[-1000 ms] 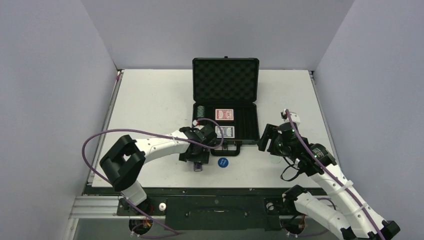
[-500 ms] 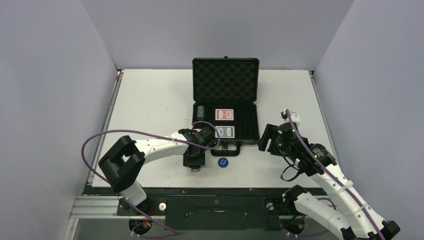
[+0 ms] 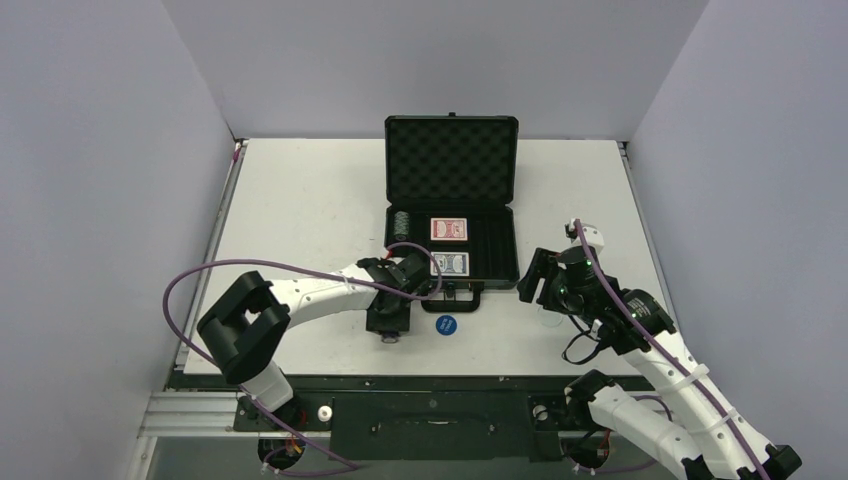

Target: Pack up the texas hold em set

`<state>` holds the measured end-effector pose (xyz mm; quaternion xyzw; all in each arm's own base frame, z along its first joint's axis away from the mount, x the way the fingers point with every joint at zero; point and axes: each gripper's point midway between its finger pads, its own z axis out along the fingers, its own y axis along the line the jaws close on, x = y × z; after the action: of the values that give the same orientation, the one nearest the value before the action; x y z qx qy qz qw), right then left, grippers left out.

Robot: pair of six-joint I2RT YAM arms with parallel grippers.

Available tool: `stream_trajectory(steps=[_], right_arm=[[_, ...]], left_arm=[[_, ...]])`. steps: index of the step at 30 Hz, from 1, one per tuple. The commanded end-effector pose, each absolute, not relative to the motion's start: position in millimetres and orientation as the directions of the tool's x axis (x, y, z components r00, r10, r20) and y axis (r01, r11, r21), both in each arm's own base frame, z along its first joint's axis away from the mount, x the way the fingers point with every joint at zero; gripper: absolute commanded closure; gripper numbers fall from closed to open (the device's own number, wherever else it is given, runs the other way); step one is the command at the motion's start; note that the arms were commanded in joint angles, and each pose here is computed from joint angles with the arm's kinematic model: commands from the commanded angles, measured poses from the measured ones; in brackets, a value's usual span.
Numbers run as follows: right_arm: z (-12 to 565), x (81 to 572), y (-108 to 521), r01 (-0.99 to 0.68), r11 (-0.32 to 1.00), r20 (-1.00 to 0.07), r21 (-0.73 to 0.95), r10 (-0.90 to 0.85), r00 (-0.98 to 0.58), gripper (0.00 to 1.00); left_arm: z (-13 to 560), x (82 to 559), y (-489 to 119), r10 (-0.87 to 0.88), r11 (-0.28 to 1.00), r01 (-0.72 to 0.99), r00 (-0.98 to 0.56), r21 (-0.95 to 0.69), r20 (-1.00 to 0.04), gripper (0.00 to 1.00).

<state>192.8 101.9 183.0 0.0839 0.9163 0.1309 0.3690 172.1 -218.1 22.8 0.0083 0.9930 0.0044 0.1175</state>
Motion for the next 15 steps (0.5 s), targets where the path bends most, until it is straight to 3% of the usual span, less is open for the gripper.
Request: stream_trajectory(steps=[1, 15], right_arm=[[194.2, 199.8, 99.3, 0.066, 0.949, -0.682, 0.31, 0.27, -0.68, 0.35], [204.7, 214.6, 104.9, 0.053, 0.952, -0.703, 0.302, 0.261, -0.661, 0.35]], left_arm=[[44.7, 191.6, -227.8, 0.054, 0.997, 0.066, -0.942, -0.026, -0.33, 1.0], [134.4, 239.1, -244.3, 0.079, 0.989, 0.13, -0.875, -0.073, -0.478, 1.0]])
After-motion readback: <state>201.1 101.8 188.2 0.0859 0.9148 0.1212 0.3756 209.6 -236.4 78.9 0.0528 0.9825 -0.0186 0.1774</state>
